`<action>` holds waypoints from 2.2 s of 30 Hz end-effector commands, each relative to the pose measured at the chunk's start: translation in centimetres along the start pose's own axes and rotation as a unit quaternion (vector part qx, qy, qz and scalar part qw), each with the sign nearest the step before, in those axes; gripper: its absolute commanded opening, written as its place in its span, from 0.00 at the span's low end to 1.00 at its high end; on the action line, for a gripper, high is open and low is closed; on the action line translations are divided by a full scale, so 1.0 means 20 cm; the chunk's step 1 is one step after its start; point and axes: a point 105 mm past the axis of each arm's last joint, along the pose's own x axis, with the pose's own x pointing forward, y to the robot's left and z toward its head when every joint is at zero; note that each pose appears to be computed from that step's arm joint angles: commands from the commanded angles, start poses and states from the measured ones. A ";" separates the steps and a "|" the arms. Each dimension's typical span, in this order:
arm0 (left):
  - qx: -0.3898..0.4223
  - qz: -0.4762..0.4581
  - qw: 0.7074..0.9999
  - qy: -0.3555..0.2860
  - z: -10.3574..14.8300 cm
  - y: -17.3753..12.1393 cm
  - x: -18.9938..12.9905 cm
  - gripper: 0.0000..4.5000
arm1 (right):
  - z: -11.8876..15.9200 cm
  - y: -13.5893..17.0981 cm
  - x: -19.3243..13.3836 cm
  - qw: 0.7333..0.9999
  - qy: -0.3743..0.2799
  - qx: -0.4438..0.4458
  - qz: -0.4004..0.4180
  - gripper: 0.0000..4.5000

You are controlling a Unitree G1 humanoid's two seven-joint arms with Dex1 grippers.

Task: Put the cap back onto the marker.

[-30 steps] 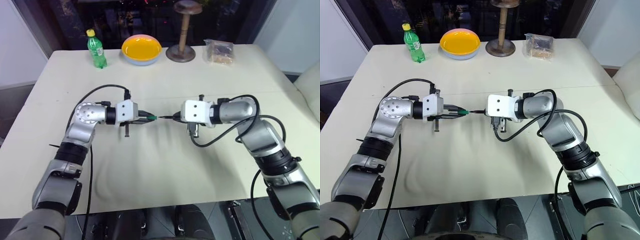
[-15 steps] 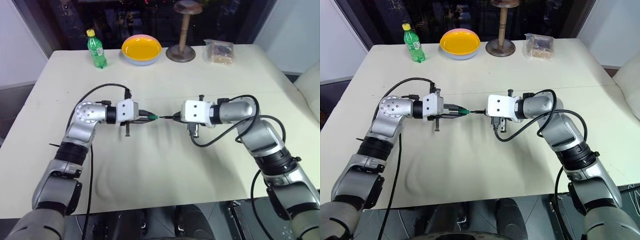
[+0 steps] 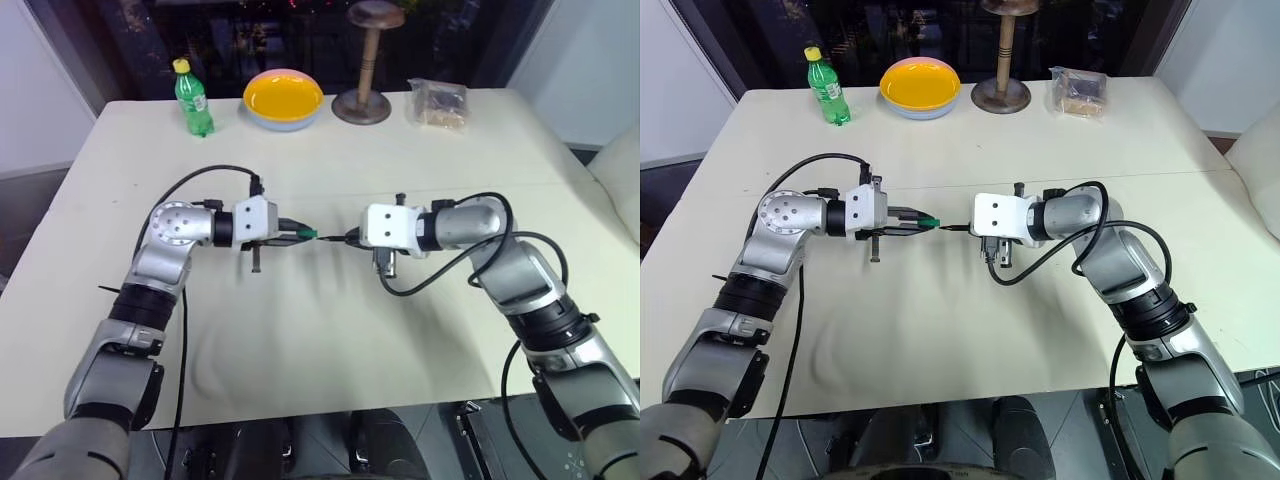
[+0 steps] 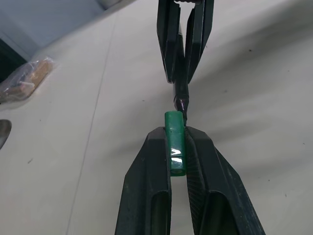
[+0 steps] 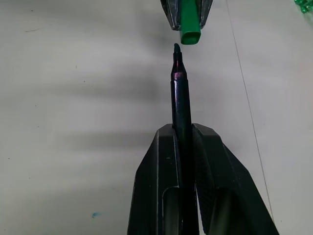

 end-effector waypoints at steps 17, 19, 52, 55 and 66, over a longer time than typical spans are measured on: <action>0.016 -0.003 1.000 0.006 0.00 0.00 -0.01 0.00 | 0.06 -0.03 -0.04 1.000 -0.012 -0.021 -0.010 0.01; 0.017 -0.002 1.000 0.005 0.01 0.01 -0.01 0.00 | 0.06 -0.03 -0.04 1.000 -0.012 -0.020 -0.010 0.01; 0.023 -0.006 1.000 -0.006 0.03 0.02 0.04 0.00 | 0.11 0.02 0.00 1.000 -0.028 -0.014 0.001 0.01; 0.023 -0.007 1.000 -0.009 0.03 0.02 0.05 0.00 | 0.13 0.02 0.01 0.999 -0.031 -0.015 0.003 0.01; 0.033 -0.028 0.999 -0.001 0.02 0.00 0.07 0.00 | 0.16 0.03 0.05 0.999 -0.030 -0.028 0.011 0.01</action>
